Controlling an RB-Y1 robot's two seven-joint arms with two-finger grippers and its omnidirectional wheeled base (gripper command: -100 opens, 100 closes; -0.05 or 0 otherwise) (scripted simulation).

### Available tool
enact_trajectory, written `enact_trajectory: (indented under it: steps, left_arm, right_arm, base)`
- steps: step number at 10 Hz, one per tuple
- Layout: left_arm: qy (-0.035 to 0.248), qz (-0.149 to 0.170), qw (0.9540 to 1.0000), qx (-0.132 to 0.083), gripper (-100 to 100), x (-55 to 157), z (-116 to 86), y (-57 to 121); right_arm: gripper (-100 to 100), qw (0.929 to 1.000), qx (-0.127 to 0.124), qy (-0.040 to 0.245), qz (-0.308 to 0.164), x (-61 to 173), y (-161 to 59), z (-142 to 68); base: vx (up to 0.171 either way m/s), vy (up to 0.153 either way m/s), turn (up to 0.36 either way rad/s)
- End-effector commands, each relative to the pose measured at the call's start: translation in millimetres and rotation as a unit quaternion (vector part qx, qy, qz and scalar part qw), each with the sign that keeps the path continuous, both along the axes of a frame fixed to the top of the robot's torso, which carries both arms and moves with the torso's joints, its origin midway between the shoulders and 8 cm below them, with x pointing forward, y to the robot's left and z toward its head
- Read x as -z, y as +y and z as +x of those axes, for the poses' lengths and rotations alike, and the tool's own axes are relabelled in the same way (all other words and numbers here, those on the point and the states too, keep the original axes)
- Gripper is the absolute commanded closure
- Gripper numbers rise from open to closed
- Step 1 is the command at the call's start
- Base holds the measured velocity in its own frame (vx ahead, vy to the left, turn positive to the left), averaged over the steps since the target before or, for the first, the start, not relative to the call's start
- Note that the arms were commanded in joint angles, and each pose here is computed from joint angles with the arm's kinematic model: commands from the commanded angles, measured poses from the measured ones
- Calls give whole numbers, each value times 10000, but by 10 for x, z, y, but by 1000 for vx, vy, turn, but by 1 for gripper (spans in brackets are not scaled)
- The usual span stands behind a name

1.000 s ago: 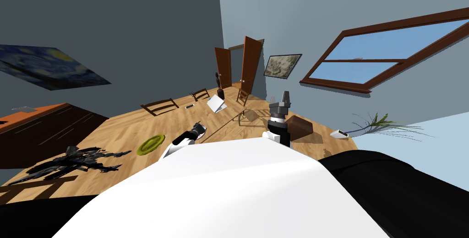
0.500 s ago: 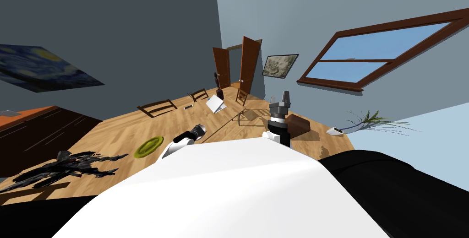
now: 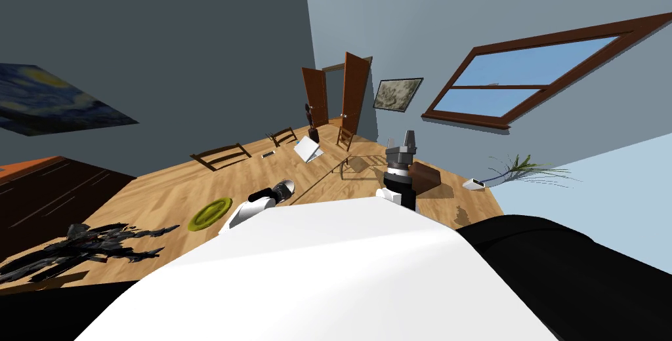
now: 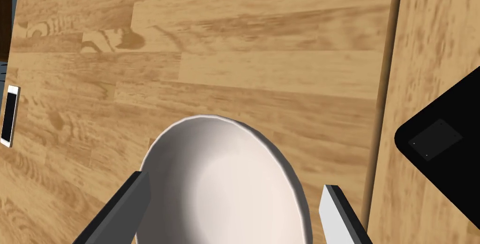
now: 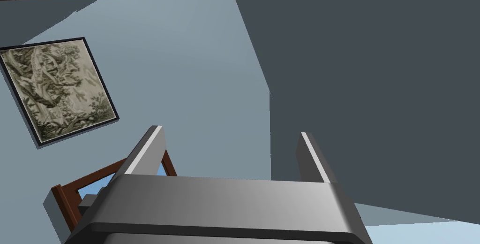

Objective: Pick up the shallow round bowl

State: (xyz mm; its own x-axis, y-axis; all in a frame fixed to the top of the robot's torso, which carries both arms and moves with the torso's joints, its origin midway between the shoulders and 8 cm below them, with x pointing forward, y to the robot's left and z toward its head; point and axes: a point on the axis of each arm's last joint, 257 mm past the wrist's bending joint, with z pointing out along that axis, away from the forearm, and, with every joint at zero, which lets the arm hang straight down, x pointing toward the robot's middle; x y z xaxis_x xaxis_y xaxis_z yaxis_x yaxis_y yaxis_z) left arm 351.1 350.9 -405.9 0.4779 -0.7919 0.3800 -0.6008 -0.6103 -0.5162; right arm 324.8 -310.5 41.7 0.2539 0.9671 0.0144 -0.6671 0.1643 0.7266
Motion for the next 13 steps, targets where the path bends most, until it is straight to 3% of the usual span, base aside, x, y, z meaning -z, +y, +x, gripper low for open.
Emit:
enact_trajectory:
  steps: [1,7,8,9,10,13]
  left_arm:
    - [343,-62,9993,-91,-100,143,-133,50]
    - [1336,-209,9902,-346,-100,520,-615,170]
    - [1218,-188,9919,-315,-100,474,-546,146]
    - [1247,-194,9915,-324,0,486,-561,144]
    - [1242,-195,9915,-331,-100,550,-552,144]
    - [1241,-196,9915,-342,-100,682,-541,138]
  right_arm:
    - [0,10000,0,0,0,0,0,0]
    - [0,10000,0,0,0,0,0,0]
    - [0,10000,0,0,0,0,0,0]
    - [0,10000,0,0,0,0,0,0]
    - [0,10000,0,0,0,0,0,0]
    - [0,10000,0,0,0,0,0,0]
  base:
    - [-9,24,-73]
    - [-6,17,-35]
    - [0,0,0]
    - [0,0,0]
    - [11,3,-10]
    - [20,6,-10]
